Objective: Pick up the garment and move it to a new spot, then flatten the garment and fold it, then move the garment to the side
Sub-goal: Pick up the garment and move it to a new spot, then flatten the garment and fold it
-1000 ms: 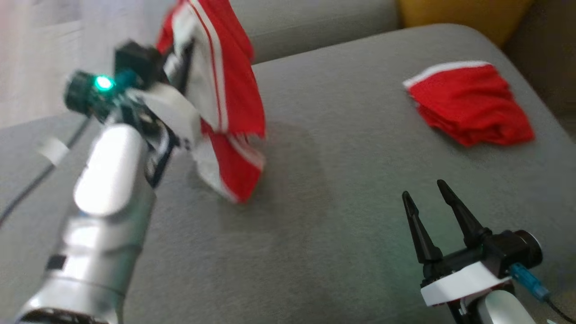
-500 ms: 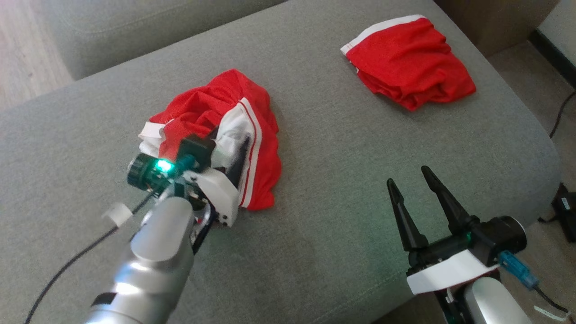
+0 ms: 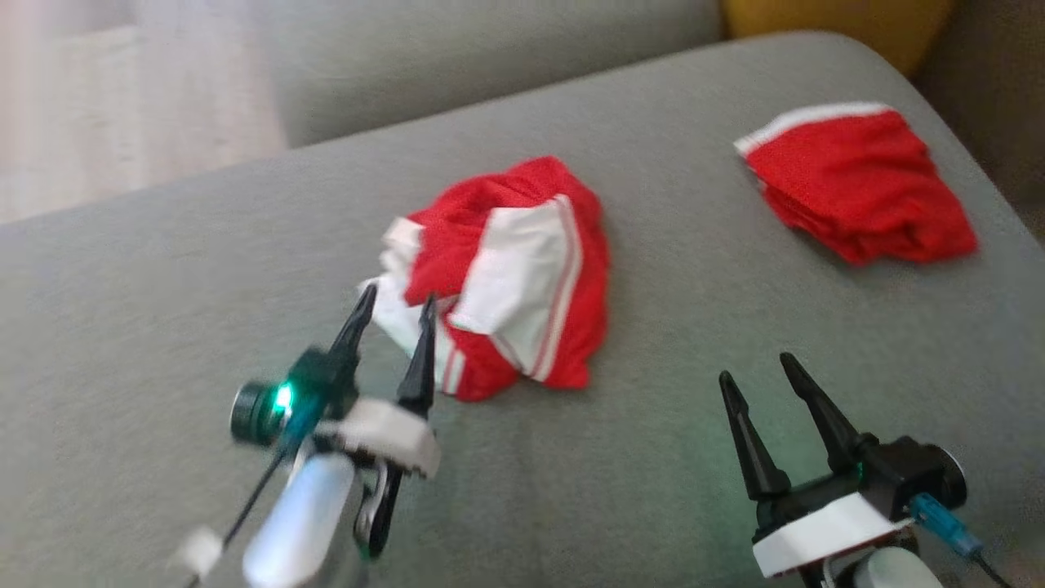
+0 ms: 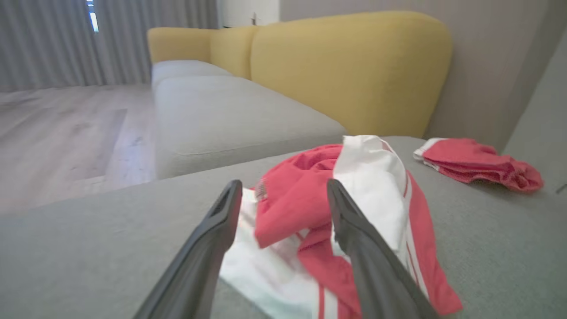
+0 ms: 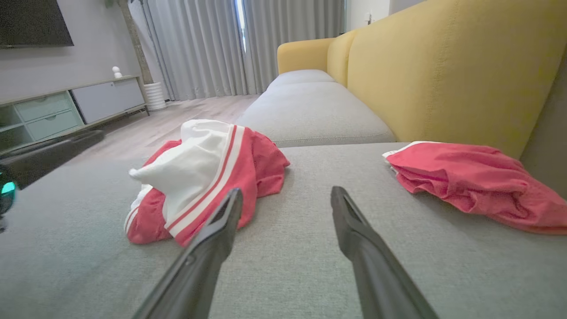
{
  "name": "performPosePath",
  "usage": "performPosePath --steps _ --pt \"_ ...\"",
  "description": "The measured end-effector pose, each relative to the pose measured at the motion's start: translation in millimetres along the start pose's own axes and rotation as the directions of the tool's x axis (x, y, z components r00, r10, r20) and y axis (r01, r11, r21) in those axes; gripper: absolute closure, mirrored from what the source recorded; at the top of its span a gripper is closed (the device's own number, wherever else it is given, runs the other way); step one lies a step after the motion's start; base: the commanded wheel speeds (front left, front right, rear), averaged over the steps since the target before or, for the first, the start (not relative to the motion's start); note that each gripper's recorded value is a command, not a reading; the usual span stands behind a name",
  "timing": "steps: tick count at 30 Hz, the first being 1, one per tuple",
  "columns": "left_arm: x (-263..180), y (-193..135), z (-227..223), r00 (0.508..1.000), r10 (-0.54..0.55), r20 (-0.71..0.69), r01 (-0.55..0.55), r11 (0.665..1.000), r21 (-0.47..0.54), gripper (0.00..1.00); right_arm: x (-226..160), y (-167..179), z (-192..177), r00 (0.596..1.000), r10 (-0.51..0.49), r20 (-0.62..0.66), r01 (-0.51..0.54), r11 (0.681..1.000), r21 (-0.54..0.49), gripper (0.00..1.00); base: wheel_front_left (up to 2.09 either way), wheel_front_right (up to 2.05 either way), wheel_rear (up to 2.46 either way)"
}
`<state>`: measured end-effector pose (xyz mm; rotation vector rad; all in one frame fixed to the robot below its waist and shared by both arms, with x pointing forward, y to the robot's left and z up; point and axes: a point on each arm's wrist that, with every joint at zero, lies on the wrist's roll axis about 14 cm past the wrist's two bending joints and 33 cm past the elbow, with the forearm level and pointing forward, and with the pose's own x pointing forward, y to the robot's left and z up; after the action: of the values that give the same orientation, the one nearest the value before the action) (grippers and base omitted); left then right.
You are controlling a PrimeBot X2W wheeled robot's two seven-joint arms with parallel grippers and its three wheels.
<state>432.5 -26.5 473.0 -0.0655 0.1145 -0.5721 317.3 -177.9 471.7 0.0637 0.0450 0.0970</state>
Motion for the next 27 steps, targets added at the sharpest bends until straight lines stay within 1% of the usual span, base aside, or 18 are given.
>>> performPosePath --steps 3,7,10,16,17,22,27 --pt "-37 27 9 0.988 0.145 0.061 -0.141 0.988 -0.058 0.0 8 14 5 0.999 0.05 0.019 -0.051 0.999 0.004 0.0 0.0 0.0 0.0" --pt "-87 62 20 0.939 0.321 0.128 -0.306 0.945 -0.118 0.0 20 30 14 0.993 0.104 0.05 -0.104 0.995 0.002 0.0 0.0 0.0 0.0" --pt "-122 78 29 0.897 0.407 0.173 -0.389 0.912 -0.129 0.0 20 37 16 0.99 0.125 0.059 -0.126 0.992 0.006 0.0 0.0 0.0 0.0" --pt "-180 85 34 0.834 0.504 0.222 -0.483 0.863 -0.146 0.0 7 32 12 0.994 0.099 0.052 -0.099 0.995 0.005 0.0 0.0 0.0 0.0" --pt "-194 84 34 0.817 0.528 0.231 -0.508 0.849 -0.146 0.0 1 35 9 0.994 0.1 0.046 -0.1 0.995 0.007 0.0 0.0 0.0 0.0" --pt "-218 77 15 0.815 0.546 0.196 -0.544 0.836 -0.065 0.0 -7 34 8 0.995 0.086 0.048 -0.086 0.996 0.008 0.0 0.0 0.0 0.0" --pt "-227 76 7 0.812 0.556 0.175 -0.557 0.829 -0.05 0.0 -9 33 8 0.996 0.076 0.052 -0.077 0.997 0.014 0.0 0.0 0.0 0.0"
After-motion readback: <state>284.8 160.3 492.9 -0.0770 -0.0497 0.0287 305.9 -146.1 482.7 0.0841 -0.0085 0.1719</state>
